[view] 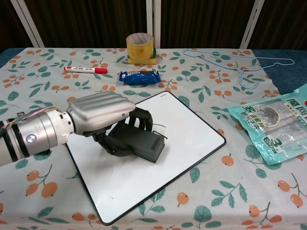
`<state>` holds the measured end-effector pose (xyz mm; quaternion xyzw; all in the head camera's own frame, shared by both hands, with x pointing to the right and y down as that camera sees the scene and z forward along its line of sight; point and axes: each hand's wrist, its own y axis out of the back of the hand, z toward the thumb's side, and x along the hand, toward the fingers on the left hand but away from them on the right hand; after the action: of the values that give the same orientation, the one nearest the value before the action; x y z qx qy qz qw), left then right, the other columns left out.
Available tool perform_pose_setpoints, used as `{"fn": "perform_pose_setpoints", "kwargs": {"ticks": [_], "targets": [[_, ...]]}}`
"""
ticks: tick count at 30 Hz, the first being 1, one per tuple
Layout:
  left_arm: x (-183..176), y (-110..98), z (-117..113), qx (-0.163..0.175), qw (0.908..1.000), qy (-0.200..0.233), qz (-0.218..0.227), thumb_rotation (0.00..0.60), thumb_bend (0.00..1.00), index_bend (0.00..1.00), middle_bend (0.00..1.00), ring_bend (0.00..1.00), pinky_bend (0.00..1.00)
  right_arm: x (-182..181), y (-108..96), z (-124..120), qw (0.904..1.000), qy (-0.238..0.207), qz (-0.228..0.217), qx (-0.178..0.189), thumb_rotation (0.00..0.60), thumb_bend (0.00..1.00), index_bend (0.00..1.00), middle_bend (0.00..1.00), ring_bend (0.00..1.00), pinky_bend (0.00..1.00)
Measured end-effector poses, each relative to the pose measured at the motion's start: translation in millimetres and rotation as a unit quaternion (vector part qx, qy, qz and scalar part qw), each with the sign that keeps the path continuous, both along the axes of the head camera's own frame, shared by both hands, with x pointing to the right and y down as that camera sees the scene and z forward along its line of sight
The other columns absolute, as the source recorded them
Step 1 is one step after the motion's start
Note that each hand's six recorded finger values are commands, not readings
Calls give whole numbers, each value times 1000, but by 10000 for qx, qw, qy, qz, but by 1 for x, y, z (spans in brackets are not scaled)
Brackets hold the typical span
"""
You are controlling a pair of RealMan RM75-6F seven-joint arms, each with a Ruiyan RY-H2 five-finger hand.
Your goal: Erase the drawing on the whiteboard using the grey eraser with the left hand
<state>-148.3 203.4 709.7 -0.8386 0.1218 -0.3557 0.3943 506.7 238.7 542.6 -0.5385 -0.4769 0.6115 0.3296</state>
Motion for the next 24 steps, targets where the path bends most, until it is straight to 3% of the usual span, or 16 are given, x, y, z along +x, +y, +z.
{"fn": "perform_pose_setpoints", "kwargs": {"ticks": [24], "targets": [[10,-27,18,166,9994,-28,-317,600,436,621,564,526,578,3,0,-5,10000,58,52,47,600,280,0,0,0,0]]}}
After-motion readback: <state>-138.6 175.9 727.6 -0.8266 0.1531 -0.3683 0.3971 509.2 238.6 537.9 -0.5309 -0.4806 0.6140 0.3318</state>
